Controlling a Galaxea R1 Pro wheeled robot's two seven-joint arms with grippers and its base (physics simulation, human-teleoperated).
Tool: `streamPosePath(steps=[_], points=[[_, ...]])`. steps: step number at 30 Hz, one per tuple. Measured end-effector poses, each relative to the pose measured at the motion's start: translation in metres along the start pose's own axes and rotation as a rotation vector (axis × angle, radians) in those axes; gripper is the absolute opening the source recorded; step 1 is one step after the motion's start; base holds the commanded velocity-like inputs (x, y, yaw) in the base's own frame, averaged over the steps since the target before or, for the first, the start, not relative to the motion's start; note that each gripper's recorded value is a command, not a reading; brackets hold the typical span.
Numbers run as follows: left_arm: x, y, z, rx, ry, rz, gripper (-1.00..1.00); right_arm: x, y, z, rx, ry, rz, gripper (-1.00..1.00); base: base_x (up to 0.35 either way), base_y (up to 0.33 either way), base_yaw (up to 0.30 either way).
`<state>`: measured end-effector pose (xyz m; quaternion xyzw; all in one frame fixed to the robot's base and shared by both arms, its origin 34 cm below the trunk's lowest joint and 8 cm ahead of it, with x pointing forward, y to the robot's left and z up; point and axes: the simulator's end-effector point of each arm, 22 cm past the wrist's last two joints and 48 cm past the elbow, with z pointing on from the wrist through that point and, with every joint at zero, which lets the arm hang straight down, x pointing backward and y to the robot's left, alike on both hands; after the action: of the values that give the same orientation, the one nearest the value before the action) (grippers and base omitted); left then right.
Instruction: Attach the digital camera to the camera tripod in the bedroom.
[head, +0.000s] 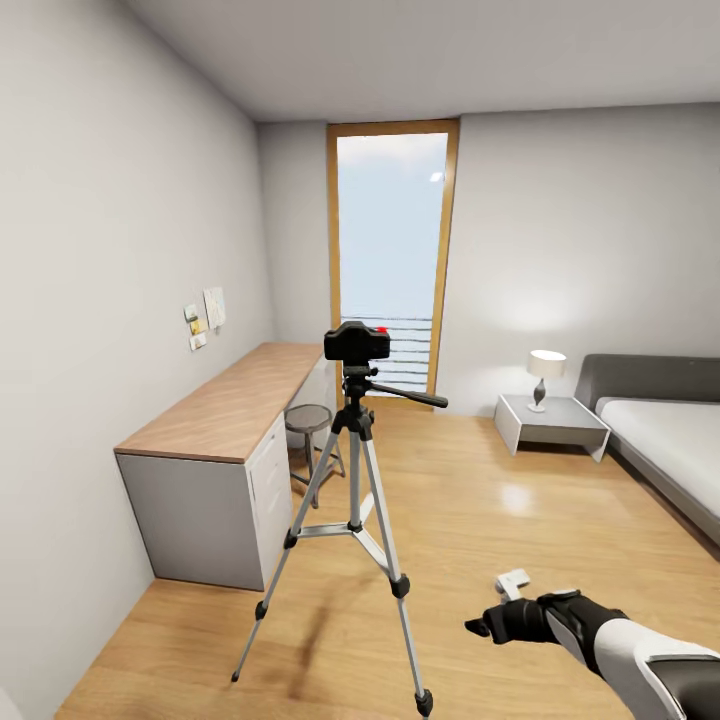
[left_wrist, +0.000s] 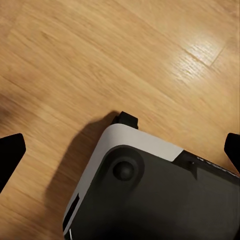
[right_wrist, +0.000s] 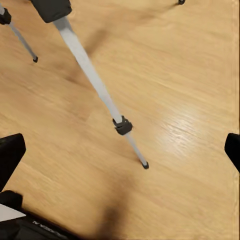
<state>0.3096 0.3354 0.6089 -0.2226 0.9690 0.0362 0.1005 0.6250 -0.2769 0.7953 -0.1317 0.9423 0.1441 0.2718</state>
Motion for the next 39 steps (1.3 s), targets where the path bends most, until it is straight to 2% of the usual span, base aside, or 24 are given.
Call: streamPosePath(steps=[5, 6, 8, 13, 17, 24, 35, 39], points=[[0.004, -0.008, 0.000, 0.010, 0.005, 0.000, 1.00, 0.039, -0.040, -0.004, 0.144, 0.053, 0.026, 1.00, 0.000, 0.000, 0.000], [0.005, -0.011, 0.000, 0.014, 0.006, -0.001, 1.00, 0.069, -0.052, -0.004, 0.206, 0.092, 0.034, 1.00, 0.000, 0.000, 0.000], [0.006, -0.012, 0.000, 0.016, 0.008, -0.001, 1.00, 0.109, -0.061, -0.005, 0.268, 0.140, 0.046, 1.00, 0.000, 0.000, 0.000], [0.007, -0.014, 0.000, 0.018, 0.009, -0.001, 1.00, 0.209, -0.070, -0.013, 0.394, 0.251, 0.085, 1.00, 0.000, 0.000, 0.000], [0.007, -0.015, 0.000, 0.018, 0.010, -0.002, 1.00, 0.284, -0.066, -0.026, 0.465, 0.300, 0.101, 1.00, 0.000, 0.000, 0.000], [0.009, -0.017, 0.000, 0.021, 0.011, -0.001, 1.00, 0.347, -0.039, -0.033, 0.486, 0.291, 0.113, 1.00, 0.000, 0.000, 0.000], [0.011, -0.024, -0.001, 0.030, 0.014, 0.003, 1.00, 0.366, -0.021, -0.031, 0.487, 0.302, 0.125, 1.00, 0.000, 0.000, 0.000], [0.011, -0.025, -0.001, 0.031, 0.013, 0.001, 1.00, 0.373, 0.004, -0.023, 0.456, 0.310, 0.132, 1.00, 0.000, 0.000, 0.000]])
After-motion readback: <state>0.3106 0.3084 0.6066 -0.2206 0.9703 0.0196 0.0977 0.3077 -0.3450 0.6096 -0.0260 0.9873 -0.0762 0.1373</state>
